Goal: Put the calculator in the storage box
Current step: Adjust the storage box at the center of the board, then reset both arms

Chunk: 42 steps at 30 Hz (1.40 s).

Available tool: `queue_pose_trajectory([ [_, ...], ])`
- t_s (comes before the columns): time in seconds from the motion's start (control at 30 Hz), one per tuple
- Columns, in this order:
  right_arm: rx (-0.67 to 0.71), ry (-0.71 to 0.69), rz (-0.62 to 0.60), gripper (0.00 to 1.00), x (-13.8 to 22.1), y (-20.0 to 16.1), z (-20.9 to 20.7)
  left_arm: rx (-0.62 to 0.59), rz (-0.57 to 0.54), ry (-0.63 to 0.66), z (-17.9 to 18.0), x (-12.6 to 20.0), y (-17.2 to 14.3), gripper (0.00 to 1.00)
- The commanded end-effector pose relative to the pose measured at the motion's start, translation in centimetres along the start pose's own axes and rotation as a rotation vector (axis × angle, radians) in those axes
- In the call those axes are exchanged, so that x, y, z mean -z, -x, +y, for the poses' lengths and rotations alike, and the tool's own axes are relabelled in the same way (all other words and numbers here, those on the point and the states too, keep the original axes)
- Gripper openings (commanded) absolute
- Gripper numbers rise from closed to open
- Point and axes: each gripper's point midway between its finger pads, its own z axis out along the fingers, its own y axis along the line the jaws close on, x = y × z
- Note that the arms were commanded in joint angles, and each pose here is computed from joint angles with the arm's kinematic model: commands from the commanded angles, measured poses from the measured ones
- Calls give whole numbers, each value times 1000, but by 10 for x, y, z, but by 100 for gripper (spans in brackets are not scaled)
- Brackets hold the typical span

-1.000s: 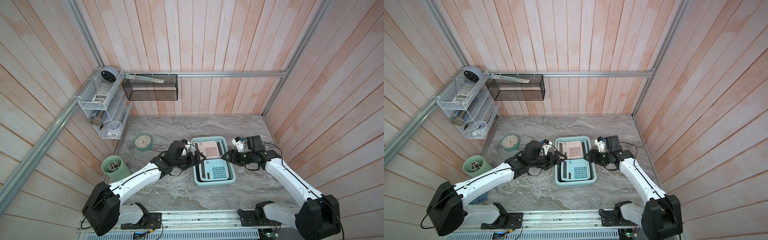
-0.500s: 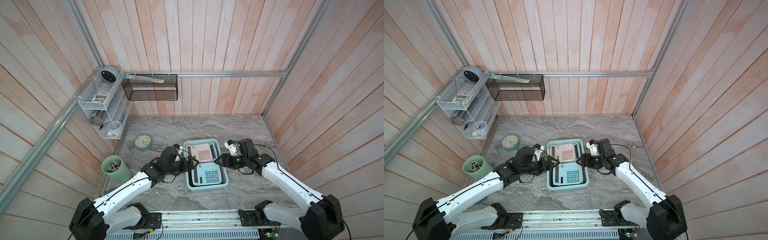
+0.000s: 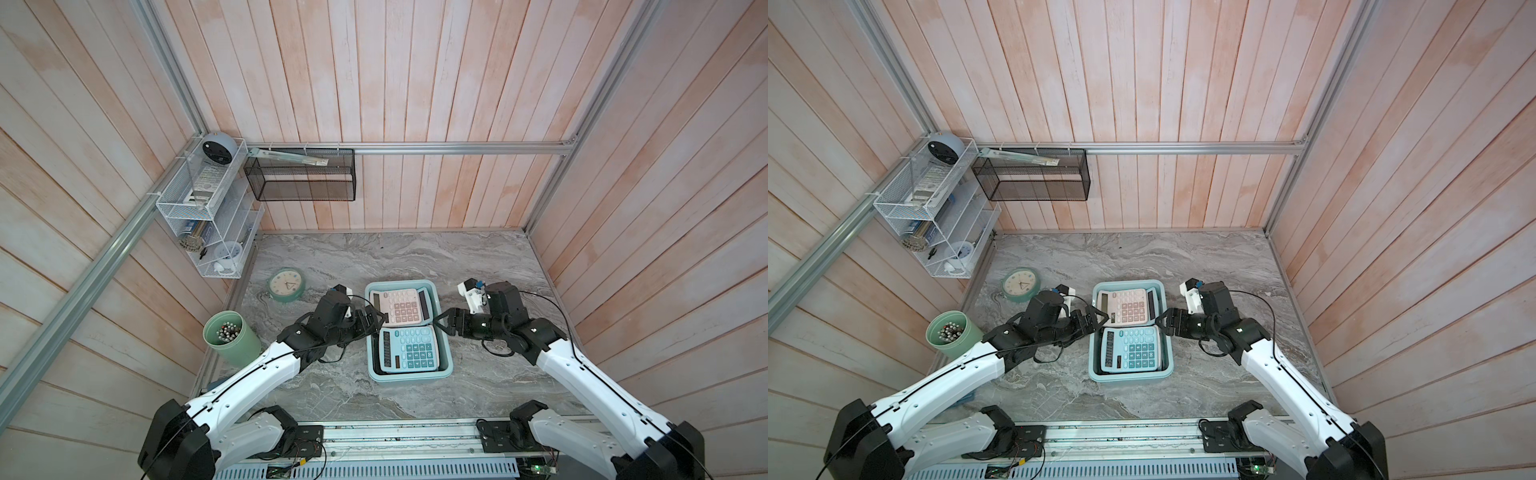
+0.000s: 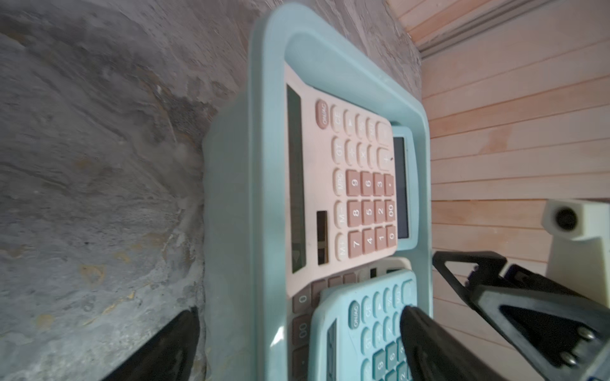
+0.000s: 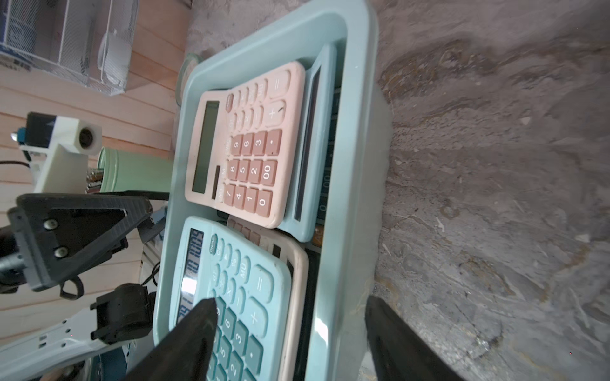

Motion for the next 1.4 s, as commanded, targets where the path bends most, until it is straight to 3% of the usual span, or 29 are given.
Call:
queue_pose_trajectory([
  [0.0, 44, -178, -114, 96, 25, 13, -30, -31, -152, 144, 25, 26, 23, 100],
  [0.2, 141, -393, -291, 98, 51, 22, -71, -98, -375, 406, 66, 78, 53, 100],
  [0.4, 302, -324, -512, 98, 58, 32, -68, -124, -516, 423, 77, 90, 68, 100],
  [0.53, 338, -378, -651, 98, 72, 45, -77, -207, -595, 482, 81, 93, 83, 100],
  [0.7, 303, -482, -765, 98, 85, 65, -100, -323, -669, 578, 89, 100, 104, 100],
  [0.9, 164, -524, -873, 98, 93, 85, -142, -322, -758, 663, 122, 112, 125, 100],
  [1.13, 49, -638, -943, 98, 96, 92, -194, -464, -867, 594, 137, 101, 129, 100],
  [1.37, 57, -704, -948, 98, 86, 102, -213, -391, -882, 671, 173, 103, 145, 100],
])
